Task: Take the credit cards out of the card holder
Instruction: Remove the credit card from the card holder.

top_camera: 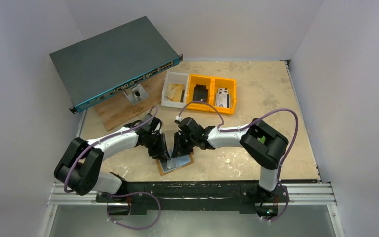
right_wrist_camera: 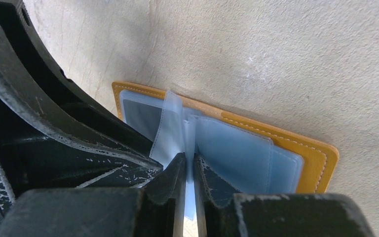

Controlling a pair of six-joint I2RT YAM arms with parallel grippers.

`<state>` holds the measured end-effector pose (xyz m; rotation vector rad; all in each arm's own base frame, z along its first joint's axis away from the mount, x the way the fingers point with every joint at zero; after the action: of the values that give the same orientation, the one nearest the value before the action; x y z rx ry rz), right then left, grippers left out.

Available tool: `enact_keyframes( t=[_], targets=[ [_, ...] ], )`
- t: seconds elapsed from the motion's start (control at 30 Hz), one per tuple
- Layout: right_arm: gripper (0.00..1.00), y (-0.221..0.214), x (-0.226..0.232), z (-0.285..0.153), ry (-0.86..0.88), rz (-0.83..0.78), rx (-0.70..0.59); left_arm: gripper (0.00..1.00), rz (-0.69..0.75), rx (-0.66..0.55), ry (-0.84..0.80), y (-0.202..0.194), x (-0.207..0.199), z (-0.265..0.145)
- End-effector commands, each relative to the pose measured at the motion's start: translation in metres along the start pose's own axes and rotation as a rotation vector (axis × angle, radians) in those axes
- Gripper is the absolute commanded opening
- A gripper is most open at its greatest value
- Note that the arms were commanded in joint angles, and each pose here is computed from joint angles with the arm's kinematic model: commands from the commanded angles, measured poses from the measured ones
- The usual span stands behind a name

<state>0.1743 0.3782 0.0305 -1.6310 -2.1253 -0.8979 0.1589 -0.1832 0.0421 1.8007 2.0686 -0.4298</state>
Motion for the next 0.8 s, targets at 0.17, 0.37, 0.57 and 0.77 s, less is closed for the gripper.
enact_keyframes(
  t=[0.17, 0.37, 0.57, 0.77],
  targets=[
    [0.13, -0.016, -0.029, -0.002, -0.101, 0.011, 0.015, 0.02, 0.012, -0.040, -0.033, 0.013, -0.015, 0.000],
    [0.29, 0.008, -0.003, -0.026, -0.062, -0.009, -0.069, 0.00, 0.047, -0.077, -0.050, 0.019, -0.026, -0.017],
    [0.49, 0.033, 0.021, -0.060, -0.038, -0.021, -0.182, 0.00, 0.087, -0.100, -0.087, 0.023, -0.039, -0.032],
    [0.53, 0.047, 0.009, -0.082, -0.116, 0.009, -0.273, 0.00, 0.133, -0.089, -0.125, 0.024, -0.056, -0.035]
  ],
)
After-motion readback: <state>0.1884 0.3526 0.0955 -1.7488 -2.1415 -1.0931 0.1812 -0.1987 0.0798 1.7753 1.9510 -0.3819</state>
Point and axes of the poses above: each gripper's point midway between its finger pads, its own z axis out along the fingers, its own x axis along the line the jaws close on, y = z × x, the point moved 2 cm from there along -z, back along the fingers, and after that the axes turned 1 degree about z, right-handed, at the moved point
